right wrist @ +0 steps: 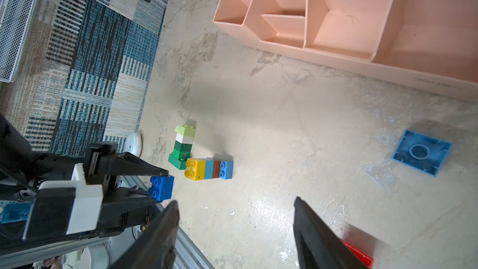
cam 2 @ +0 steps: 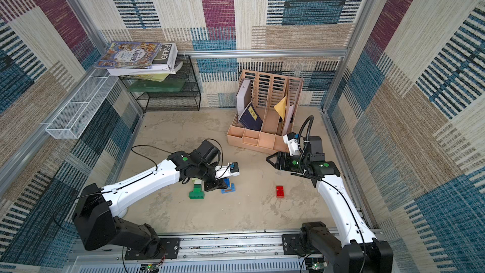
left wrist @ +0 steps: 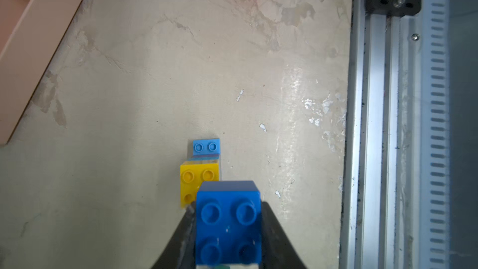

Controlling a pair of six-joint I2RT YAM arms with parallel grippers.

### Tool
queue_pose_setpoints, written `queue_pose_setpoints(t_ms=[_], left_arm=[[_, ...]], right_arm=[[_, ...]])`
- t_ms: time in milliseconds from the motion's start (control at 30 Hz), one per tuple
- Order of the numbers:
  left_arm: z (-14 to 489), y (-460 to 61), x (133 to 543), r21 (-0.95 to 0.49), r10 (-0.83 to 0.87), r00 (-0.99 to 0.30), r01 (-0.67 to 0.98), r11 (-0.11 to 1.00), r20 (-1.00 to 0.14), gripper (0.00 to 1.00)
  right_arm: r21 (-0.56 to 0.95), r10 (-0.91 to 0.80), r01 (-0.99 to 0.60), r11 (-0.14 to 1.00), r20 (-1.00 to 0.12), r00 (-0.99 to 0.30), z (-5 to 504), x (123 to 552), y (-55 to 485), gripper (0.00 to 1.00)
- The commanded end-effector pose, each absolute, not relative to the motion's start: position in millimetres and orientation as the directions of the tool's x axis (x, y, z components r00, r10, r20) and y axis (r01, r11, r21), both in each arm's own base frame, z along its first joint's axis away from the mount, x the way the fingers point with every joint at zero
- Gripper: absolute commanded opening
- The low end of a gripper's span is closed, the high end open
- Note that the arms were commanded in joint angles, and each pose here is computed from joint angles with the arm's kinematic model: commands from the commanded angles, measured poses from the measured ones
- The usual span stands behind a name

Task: Assemble the number 1 with lego
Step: Assemble the lego brick with the lego brick.

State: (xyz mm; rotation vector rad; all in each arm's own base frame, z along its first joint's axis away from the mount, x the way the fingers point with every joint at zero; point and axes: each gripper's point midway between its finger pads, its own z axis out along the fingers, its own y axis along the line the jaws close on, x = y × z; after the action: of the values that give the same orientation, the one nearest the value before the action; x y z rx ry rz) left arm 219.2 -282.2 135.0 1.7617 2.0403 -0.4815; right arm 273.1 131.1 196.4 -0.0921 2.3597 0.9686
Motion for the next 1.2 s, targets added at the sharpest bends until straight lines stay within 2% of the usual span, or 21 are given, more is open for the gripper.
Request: queue_pose_setpoints(t_ms=[0, 600, 1167], left_arm=[[130.1, -275.3, 226.2, 0.020, 0.875, -0.151, 0.983, 0.180, -0.459, 0.16], [116.2, -292.0, 242.2, 0.036, 0.865, -0.166, 0.978, 0.207, -0.474, 0.19], [105.5, -279.0, 230.1, 0.015, 0.889, -0.163, 0.982, 0.188, -0.427, 0.18]], right_arm=[[0.621, 0.132, -0.292, 0.727, -0.544, -0.829, 198.3, 272.4, 133.1, 0.70], [0.632, 0.125, -0.289, 0.719, -0.527, -0.841, 194.4, 271.9, 136.8, 0.69], [0.639, 0.122, -0.288, 0.713, -0.517, -0.847, 189.9, 271.3, 139.3, 0.68]])
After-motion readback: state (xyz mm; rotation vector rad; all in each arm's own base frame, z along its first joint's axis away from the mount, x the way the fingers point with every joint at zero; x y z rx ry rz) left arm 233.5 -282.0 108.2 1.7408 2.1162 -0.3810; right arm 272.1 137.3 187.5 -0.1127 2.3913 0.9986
